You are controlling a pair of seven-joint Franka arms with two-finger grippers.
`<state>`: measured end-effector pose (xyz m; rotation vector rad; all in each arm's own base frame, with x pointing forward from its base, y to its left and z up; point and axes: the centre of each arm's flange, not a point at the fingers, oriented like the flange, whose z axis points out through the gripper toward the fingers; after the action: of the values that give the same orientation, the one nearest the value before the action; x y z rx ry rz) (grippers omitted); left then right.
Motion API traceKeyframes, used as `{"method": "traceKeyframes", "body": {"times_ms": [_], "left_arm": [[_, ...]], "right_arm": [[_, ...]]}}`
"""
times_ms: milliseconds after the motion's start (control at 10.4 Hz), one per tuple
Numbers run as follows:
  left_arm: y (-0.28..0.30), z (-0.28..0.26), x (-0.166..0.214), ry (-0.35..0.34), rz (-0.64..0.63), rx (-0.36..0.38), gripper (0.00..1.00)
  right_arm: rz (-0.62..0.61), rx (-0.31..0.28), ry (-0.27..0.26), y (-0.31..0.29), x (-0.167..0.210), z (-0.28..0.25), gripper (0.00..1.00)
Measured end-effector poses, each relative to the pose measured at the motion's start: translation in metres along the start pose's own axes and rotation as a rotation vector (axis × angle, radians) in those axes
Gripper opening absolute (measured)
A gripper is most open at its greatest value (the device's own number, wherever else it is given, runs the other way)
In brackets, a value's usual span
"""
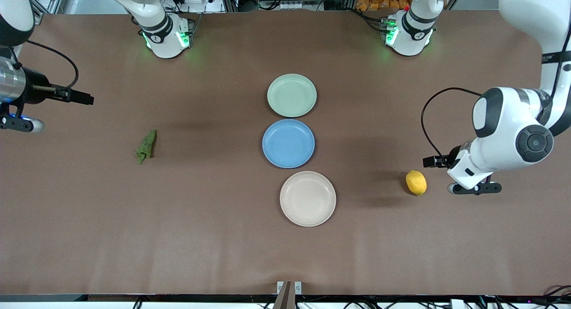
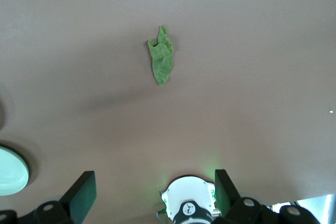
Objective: Place lemon and lettuce in plates
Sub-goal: 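Grasp the lemon with the left gripper while the right gripper grasps the lettuce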
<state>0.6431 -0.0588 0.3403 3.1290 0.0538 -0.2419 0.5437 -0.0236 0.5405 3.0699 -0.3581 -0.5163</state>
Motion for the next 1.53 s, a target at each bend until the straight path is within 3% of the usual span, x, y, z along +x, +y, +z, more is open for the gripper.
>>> {"method": "traceKeyframes", "body": {"times_ms": [479, 959, 1247, 1534], "left_arm": [[-0.005, 0.055, 0.017, -0.014, -0.01, -0.009, 1.0], [0.005, 0.097, 0.032, 0.034, -0.088, -0.026, 1.0], [0.012, 0.115, 0.036, 0.043, -0.084, -0.031, 1.0], [0.015, 0.129, 0.036, 0.028, -0.081, -0.03, 1.0]], "right_arm": [[0.025, 0.011, -0.017, 0.019, 0.03, 0.063, 1.0], [0.023, 0.02, 0.053, 0.013, 0.056, 0.169, 1.0], [0.021, 0.015, 0.035, 0.01, 0.064, 0.223, 1.0], [0.021, 0.013, 0.027, 0.009, 0.073, 0.243, 1.0]]}}
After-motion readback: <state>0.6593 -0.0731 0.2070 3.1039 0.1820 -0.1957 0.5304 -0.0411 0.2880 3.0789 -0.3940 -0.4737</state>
